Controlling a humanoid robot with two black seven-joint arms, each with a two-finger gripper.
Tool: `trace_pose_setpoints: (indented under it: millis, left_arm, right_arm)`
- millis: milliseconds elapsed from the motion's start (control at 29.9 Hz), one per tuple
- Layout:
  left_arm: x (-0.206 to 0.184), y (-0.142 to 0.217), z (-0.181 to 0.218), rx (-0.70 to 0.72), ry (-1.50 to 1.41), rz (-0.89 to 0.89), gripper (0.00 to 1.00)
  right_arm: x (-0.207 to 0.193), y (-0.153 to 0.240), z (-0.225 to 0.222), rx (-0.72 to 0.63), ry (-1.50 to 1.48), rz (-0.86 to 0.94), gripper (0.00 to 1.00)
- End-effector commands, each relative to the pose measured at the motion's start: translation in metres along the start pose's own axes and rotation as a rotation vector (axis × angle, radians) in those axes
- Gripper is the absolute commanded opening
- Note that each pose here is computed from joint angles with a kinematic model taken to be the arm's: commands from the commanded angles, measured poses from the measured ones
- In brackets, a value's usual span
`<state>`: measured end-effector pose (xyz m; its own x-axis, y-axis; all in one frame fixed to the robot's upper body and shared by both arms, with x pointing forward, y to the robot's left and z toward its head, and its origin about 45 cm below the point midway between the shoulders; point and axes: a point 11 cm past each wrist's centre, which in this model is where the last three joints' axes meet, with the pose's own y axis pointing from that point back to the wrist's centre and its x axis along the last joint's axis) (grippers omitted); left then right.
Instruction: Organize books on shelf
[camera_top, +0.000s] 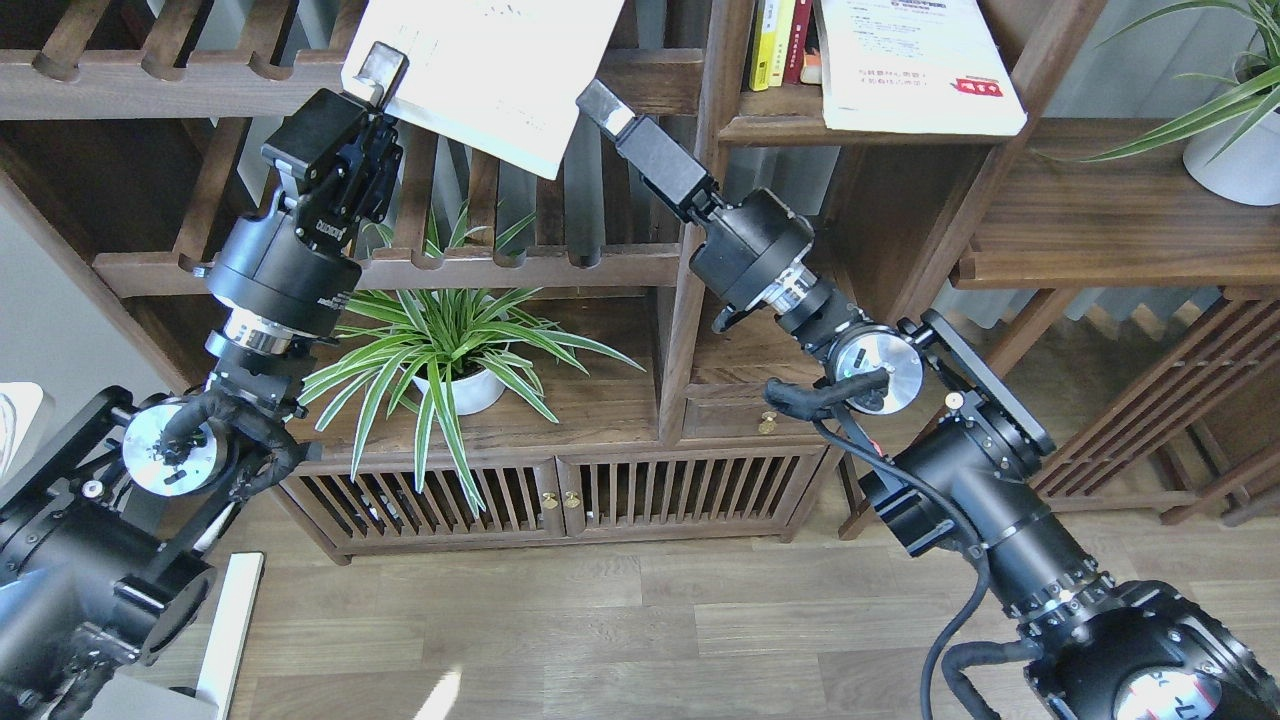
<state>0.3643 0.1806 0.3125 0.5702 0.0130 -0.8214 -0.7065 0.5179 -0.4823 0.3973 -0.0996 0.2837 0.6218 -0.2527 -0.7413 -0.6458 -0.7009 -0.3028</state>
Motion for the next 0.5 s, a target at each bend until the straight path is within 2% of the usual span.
trace_pose_setpoints:
  millis: [0,334,468]
  left_arm:
    - [0.002,0.001,-0.008,0.022,0.007,0.006,0.00]
    - [0.008,0.005,-0.022,0.058,0.025,0.026,0.01]
    - [0.010,0.007,-0.024,0.063,0.028,0.033,0.02]
  right_arm:
    - [-0.002,-0.004,-0.001,-0.007,0.007,-0.001,0.69]
    - [-0.007,-0.011,-0.004,-0.011,0.021,-0.015,0.69]
    - [-0.008,-0.011,-0.005,-0.006,0.021,-0.022,0.65]
